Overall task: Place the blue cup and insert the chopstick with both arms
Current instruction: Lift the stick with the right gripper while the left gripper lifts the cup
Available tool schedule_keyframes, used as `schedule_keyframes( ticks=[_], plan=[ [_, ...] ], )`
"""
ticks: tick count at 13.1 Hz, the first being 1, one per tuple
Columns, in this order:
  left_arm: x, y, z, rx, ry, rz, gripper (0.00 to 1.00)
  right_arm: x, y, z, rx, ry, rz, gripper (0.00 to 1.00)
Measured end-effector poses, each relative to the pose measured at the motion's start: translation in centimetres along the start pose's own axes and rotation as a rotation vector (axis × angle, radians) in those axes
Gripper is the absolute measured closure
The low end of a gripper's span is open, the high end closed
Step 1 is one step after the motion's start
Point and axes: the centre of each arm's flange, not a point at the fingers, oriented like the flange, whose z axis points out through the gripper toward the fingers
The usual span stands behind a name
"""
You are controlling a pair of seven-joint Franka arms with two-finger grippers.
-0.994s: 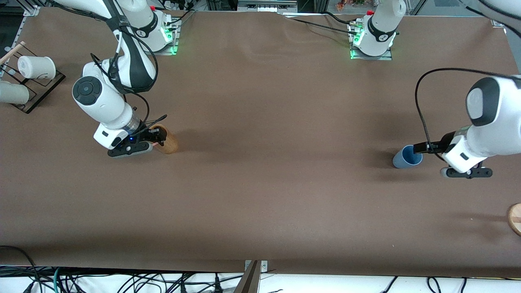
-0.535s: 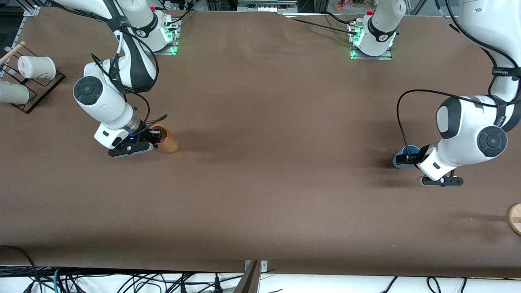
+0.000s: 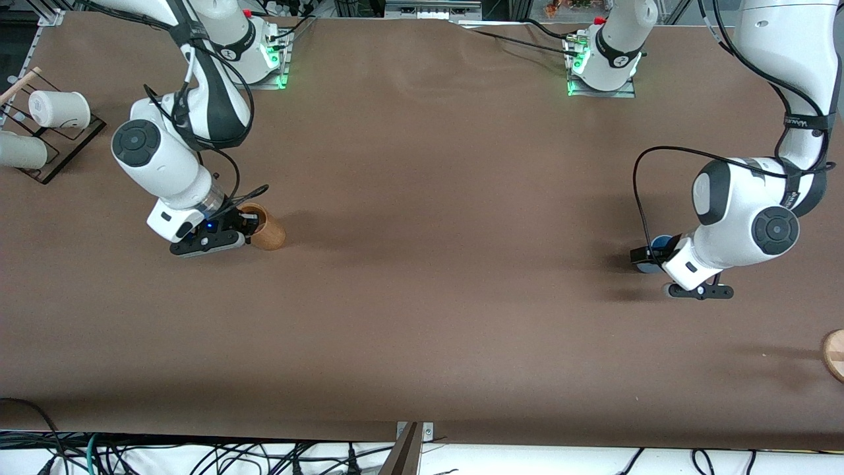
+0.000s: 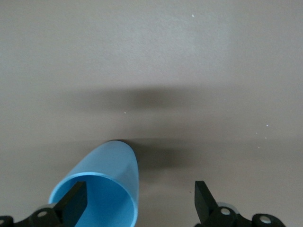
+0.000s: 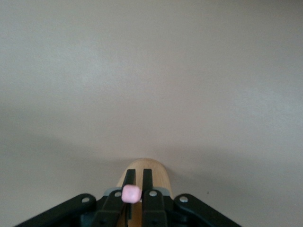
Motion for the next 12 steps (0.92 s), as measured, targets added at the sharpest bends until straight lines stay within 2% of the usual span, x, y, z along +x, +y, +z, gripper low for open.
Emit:
schedule_keyframes(
  ticks=[2, 4, 6, 7, 8, 9, 12],
  plan=[
    [-0.6, 0.1, 0.7, 0.0, 0.0, 0.001, 0.0, 1.7, 0.0, -4.7, 0.0, -0.046, -0.002, 0.91],
    [-1.4, 0.0, 1.4, 0.001, 0.006, 0.0, 0.0, 3.3, 0.0, -12.2, 0.0, -0.086, -0.003, 0.91],
    [-2.0, 0.0, 2.4, 0.002, 0.034, 0.0, 0.0, 3.4, 0.1, -19.6, 0.0, -0.113, -0.001, 0.91],
    [-2.3, 0.0, 3.1, 0.003, 0.051, -0.001, 0.06, 3.1, 0.1, -22.4, 0.0, -0.119, -0.001, 0.91],
    [-2.6, -0.1, 3.6, 0.003, 0.059, -0.003, 0.06, 2.8, 0.1, -24.3, 0.0, -0.118, -0.001, 0.91],
    [-2.7, -0.3, 4.0, 0.004, 0.06, -0.005, 0.14, 2.7, 0.2, -25.1, 0.0, -0.115, -0.001, 0.91],
    [-2.8, -0.6, 4.1, 0.006, 0.06, -0.01, 0.48, 3.2, 0.6, -23.7, -0.003, -0.135, 0.007, 0.91]
  ],
)
